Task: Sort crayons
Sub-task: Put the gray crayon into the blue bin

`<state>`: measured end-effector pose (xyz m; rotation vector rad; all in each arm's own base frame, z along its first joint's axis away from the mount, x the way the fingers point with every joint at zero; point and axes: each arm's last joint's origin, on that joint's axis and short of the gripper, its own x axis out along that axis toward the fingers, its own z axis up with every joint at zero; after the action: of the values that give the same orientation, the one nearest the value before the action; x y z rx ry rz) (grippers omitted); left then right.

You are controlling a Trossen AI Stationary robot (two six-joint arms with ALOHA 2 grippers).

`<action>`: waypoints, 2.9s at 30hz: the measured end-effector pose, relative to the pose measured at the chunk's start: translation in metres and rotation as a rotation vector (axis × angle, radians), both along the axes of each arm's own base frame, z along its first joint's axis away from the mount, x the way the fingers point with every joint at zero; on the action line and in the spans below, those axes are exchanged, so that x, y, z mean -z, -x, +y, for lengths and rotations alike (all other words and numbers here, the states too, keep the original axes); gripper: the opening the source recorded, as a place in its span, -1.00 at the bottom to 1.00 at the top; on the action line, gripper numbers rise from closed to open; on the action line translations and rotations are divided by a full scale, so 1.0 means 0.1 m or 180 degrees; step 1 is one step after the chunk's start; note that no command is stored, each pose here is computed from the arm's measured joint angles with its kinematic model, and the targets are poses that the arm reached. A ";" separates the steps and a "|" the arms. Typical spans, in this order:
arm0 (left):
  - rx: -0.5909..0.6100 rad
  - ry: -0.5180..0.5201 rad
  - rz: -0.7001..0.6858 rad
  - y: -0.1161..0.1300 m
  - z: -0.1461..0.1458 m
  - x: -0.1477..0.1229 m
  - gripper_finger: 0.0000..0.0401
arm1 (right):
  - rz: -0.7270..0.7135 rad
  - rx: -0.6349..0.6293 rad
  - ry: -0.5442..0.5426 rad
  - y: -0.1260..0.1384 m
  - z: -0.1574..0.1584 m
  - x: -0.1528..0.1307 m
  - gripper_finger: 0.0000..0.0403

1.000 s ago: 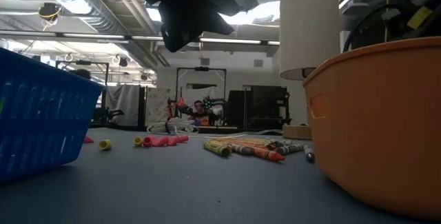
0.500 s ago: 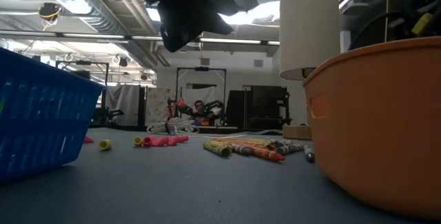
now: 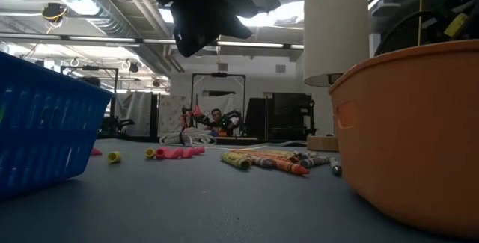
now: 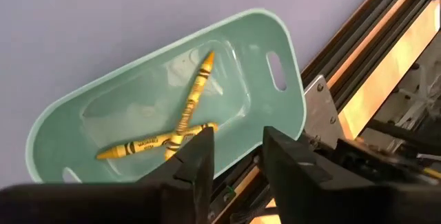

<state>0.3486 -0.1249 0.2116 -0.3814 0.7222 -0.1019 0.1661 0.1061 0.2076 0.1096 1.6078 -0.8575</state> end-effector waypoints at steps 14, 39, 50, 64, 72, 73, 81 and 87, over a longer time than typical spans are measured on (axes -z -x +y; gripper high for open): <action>0.0046 -0.0013 0.0142 0.03 0.00 0.03 -0.49 | 0.0024 -0.0033 0.0012 0.00 0.00 -0.01 -0.36; 0.0357 -0.0378 0.0319 0.08 0.02 0.10 -0.49 | -0.1979 -0.2027 -0.0294 -0.75 0.41 -0.38 -0.36; 0.0444 -0.0382 0.0333 0.12 -0.08 0.10 -0.49 | -0.1666 -0.2541 -0.0337 -1.06 0.28 0.00 -0.36; 0.0502 -0.0389 0.0345 0.15 -0.14 0.10 -0.49 | -0.1584 -0.3385 -0.1210 -1.55 0.07 0.45 -0.36; 0.0501 -0.0388 0.0346 0.15 -0.14 0.10 -0.49 | -0.1398 -0.3276 -0.1468 -1.59 -0.03 0.62 -0.36; 0.0501 -0.0387 0.0343 0.15 -0.14 0.10 -0.49 | -0.1379 -0.3276 -0.1480 -1.59 -0.03 0.63 -0.36; 0.0502 -0.0387 0.0347 0.15 -0.14 0.10 -0.49 | -0.1188 -0.3318 -0.1517 -1.57 -0.03 0.71 -0.36; 0.0501 -0.0387 0.0348 0.15 -0.14 0.10 -0.49 | -0.1187 -0.3315 -0.1500 -1.57 -0.03 0.71 -0.54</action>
<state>0.3334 -0.1387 0.2013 -0.2146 0.8617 -0.1858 0.3231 0.1035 0.1366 -0.2178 1.2300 0.3349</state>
